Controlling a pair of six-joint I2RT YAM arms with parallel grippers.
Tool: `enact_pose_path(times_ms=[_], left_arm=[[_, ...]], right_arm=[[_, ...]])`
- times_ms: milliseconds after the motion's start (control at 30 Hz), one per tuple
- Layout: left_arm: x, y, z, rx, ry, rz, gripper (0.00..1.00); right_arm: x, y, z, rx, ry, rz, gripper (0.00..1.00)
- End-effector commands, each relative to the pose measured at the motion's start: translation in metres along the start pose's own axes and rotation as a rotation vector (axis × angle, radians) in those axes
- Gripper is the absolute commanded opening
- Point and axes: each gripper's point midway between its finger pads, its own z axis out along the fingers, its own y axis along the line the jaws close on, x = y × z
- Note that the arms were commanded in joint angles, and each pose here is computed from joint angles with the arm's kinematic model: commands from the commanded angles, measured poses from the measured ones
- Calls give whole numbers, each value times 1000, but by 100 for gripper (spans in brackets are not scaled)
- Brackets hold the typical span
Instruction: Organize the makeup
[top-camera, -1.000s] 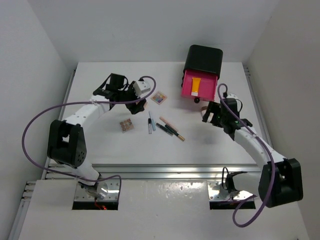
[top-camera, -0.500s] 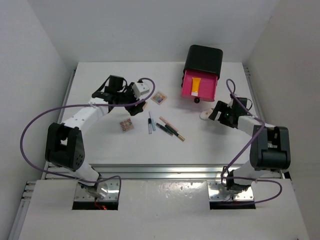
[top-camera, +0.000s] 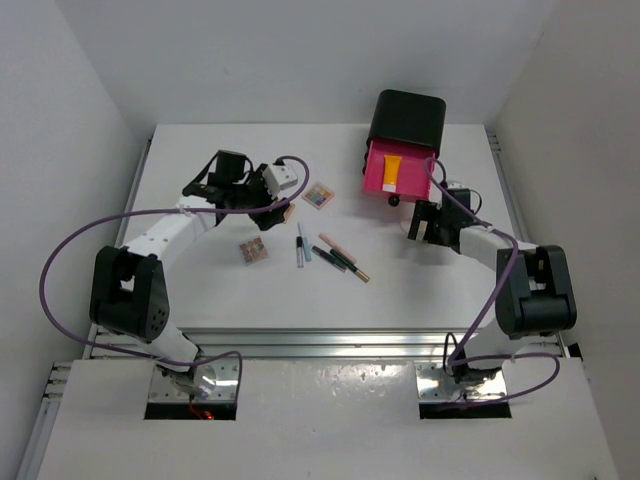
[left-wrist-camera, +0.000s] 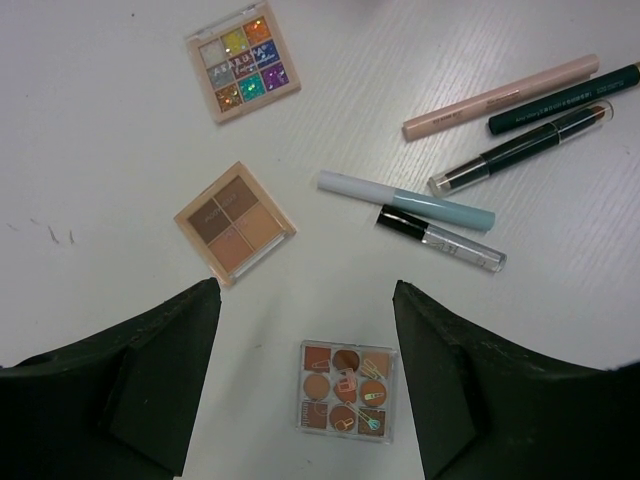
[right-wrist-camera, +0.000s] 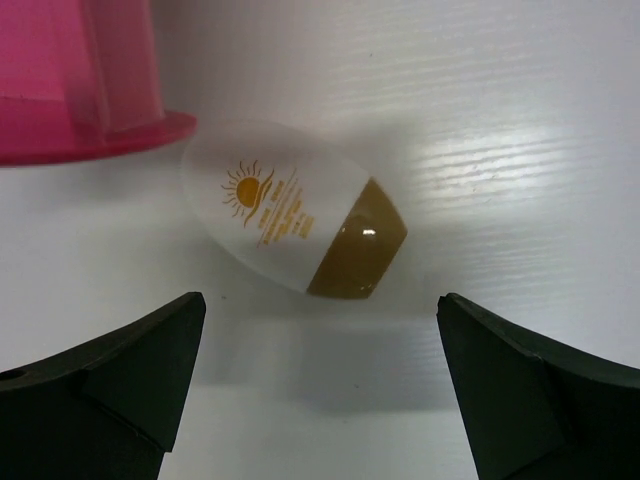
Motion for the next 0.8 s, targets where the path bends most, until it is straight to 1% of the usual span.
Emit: enact_pose_path(times_ms=[0, 33, 67, 100, 133, 167, 233, 267, 333, 433, 567, 767], left_arm=[[-14, 7, -12, -32, -47, 38, 76], [-14, 7, -12, -32, -47, 38, 77], [-14, 7, -12, -32, -46, 47, 77], [-14, 7, -12, -32, -46, 47, 77], [-13, 9, -12, -39, -41, 47, 77], [-13, 9, -12, -39, -41, 47, 77], [-13, 9, -12, -40, -41, 58, 77], [-13, 9, -12, -40, -41, 58, 77], [-13, 9, -12, -40, -41, 58, 77], [-13, 9, -12, -40, -41, 58, 77], [-13, 9, -12, -40, -41, 58, 77], [-13, 9, -12, -40, -41, 58, 77]], right_arm=[[-24, -3, 3, 12, -59, -108, 100], [-30, 8, 3, -54, -84, -139, 100], [-30, 10, 3, -77, -83, -170, 100], [-31, 15, 2, -114, -84, -235, 100], [-26, 18, 2, -154, -60, -291, 100], [-28, 23, 1, -200, -57, -308, 100], [-31, 24, 3, -240, -32, -402, 100], [-24, 25, 2, -270, 7, -420, 100], [-18, 21, 4, -262, 63, -432, 100], [-13, 19, 10, -263, 83, -459, 100], [-11, 12, 18, -225, 124, -449, 100], [-6, 7, 27, -201, 145, -436, 96]])
